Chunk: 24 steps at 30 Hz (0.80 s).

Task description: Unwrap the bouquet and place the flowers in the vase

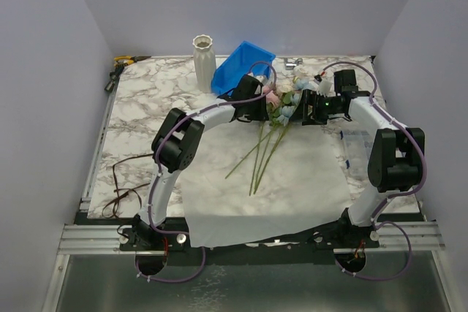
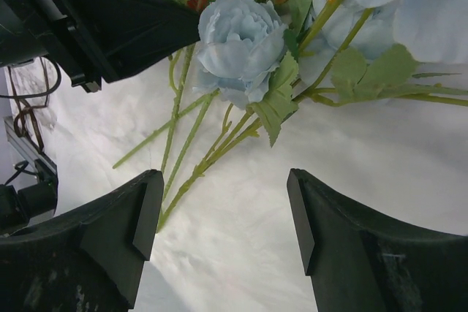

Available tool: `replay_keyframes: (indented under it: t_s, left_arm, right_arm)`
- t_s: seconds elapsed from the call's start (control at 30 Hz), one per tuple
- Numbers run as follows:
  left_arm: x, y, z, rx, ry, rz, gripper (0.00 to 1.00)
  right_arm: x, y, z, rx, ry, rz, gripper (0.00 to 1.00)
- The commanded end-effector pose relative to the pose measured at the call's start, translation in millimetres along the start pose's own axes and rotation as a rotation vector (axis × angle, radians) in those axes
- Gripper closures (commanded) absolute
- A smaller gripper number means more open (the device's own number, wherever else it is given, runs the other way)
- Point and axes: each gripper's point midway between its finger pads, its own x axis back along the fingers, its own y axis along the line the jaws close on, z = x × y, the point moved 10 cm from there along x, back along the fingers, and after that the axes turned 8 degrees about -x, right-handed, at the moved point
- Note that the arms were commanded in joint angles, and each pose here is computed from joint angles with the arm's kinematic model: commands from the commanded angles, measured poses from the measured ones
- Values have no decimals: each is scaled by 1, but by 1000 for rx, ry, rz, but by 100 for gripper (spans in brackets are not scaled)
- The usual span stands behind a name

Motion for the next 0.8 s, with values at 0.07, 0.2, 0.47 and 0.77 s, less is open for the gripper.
replay_keyframes:
  t_s: [0.07, 0.2, 0.47, 0.77]
  left_arm:
    - [20, -14, -32, 26, -75, 6, 90]
    - [47, -29, -54, 18, -145, 36, 96]
    - [102, -56, -84, 14, -256, 103, 100]
    - [179, -85, -118, -128, -443, 199, 100]
  right_arm:
    - [0, -1, -1, 31, 11, 9, 23]
    - [1, -1, -3, 38, 5, 10, 23]
    - [4, 0, -3, 71, 6, 9, 23]
    - [10, 4, -1, 113, -4, 5, 23]
